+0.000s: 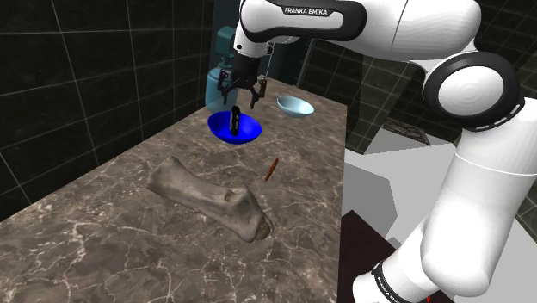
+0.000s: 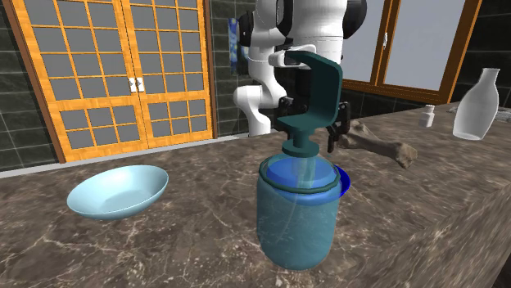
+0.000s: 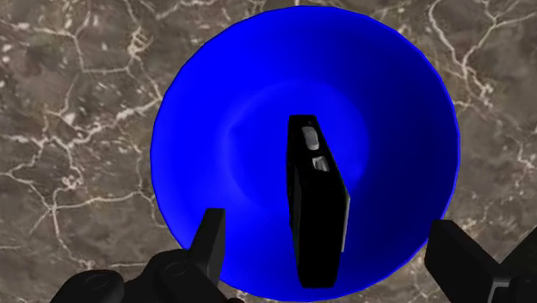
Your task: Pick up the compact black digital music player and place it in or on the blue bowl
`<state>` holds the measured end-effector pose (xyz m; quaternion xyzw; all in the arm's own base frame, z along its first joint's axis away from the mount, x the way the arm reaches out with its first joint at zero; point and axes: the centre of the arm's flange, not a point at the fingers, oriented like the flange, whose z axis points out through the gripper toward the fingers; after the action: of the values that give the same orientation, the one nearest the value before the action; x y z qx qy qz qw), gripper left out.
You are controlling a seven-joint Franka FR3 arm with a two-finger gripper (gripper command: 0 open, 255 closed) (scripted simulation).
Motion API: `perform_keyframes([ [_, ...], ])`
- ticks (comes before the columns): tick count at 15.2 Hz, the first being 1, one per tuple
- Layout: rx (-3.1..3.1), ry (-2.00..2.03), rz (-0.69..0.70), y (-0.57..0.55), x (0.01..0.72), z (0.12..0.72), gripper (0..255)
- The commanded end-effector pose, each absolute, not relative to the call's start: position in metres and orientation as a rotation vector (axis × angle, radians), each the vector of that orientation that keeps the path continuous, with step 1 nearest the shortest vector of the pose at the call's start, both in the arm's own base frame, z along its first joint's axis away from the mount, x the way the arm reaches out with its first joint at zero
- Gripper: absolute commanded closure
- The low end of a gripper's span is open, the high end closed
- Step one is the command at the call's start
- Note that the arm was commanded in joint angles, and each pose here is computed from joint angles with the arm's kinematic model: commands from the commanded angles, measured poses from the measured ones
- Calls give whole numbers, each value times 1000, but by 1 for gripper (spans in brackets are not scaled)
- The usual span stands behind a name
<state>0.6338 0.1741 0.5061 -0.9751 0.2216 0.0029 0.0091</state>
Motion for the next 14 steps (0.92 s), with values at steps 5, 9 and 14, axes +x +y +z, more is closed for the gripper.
perform_keyframes([
  [5,-3046,692,9,173,634,546,0],
  [9,-3046,692,9,173,634,556,0],
  [14,-3046,692,9,173,634,556,0],
])
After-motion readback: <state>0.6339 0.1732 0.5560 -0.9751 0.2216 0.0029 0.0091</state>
